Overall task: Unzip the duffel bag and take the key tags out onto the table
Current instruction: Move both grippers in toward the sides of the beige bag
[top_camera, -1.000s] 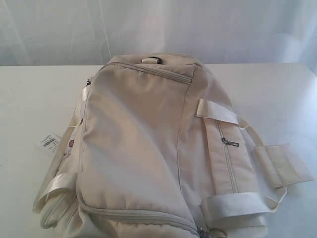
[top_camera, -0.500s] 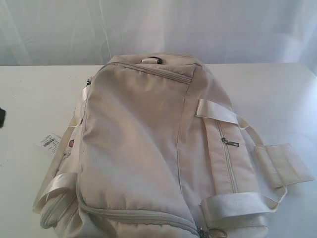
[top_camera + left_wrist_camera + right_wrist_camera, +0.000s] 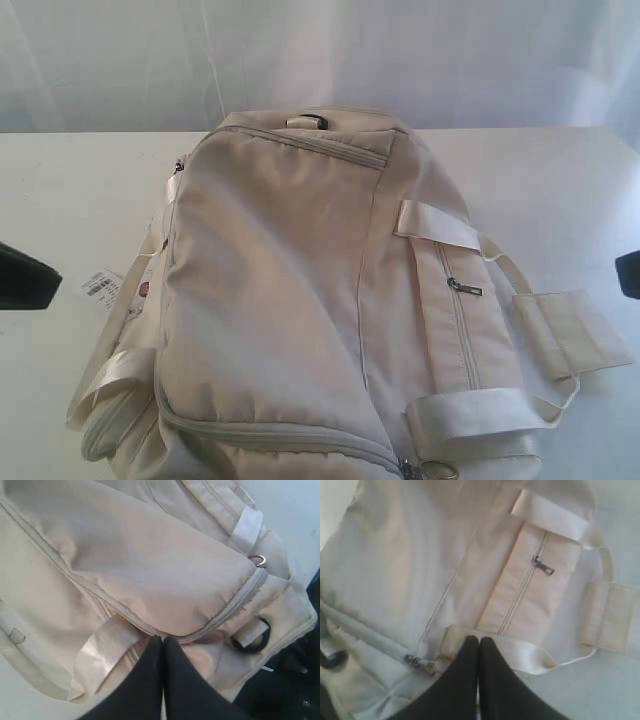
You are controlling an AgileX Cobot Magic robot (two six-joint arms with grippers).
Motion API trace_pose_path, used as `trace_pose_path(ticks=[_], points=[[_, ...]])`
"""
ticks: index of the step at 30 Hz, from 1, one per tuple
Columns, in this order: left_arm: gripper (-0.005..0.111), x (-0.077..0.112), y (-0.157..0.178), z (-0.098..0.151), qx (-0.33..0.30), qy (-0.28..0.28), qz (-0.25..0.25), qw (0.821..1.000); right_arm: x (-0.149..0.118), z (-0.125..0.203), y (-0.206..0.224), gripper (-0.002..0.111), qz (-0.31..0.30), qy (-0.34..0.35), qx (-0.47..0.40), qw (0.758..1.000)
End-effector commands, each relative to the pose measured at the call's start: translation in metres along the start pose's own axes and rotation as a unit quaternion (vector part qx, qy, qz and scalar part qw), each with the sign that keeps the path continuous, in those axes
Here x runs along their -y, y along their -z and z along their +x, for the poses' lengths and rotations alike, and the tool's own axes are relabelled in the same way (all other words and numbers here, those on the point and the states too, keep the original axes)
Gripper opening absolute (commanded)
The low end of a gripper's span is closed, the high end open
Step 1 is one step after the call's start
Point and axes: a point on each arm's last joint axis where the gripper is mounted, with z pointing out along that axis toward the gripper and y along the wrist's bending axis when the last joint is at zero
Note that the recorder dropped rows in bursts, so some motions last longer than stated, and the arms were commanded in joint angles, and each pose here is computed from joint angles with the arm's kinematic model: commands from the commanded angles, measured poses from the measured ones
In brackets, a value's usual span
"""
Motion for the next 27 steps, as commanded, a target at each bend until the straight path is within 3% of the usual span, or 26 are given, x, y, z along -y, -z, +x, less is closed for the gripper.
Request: trace_pose_path(ticks=[1,5,11,15,18,21,24,27], points=[[0.000,0.001,0.001,-0.004,0.017,-0.005,0.000,1.000,-0.005,-0.015,-0.004,0.000,-0.050,0.011,-0.027,0.998],[0.000,0.001,0.001,-0.004,0.015,-0.003,0.002,1.000,-0.014,-0.024,-0.015,0.000,-0.121,0.020,-0.032,0.992],[0.000,-0.010,-0.012,-0.007,-0.007,0.006,0.016,1.000,-0.023,-0.025,-0.036,0.000,-0.157,0.055,-0.083,0.983],[0.000,-0.018,-0.022,-0.018,-0.035,0.006,0.056,0.998,-0.031,-0.025,-0.047,0.000,-0.183,0.080,-0.110,0.974],[0.000,-0.028,-0.027,-0.038,-0.035,-0.011,0.071,0.997,-0.036,-0.025,-0.053,0.000,-0.194,0.098,-0.114,0.969],[0.000,-0.043,-0.028,-0.069,-0.023,-0.021,0.066,0.997,-0.038,-0.027,-0.055,0.000,-0.196,0.136,-0.097,0.966],[0.000,-0.056,-0.029,-0.101,-0.043,-0.028,0.095,0.994,-0.038,-0.029,-0.055,0.000,-0.195,0.149,-0.083,0.966],[0.000,-0.080,-0.042,-0.128,-0.068,-0.026,0.099,0.992,-0.038,-0.030,-0.056,0.001,-0.194,0.169,-0.073,0.964]])
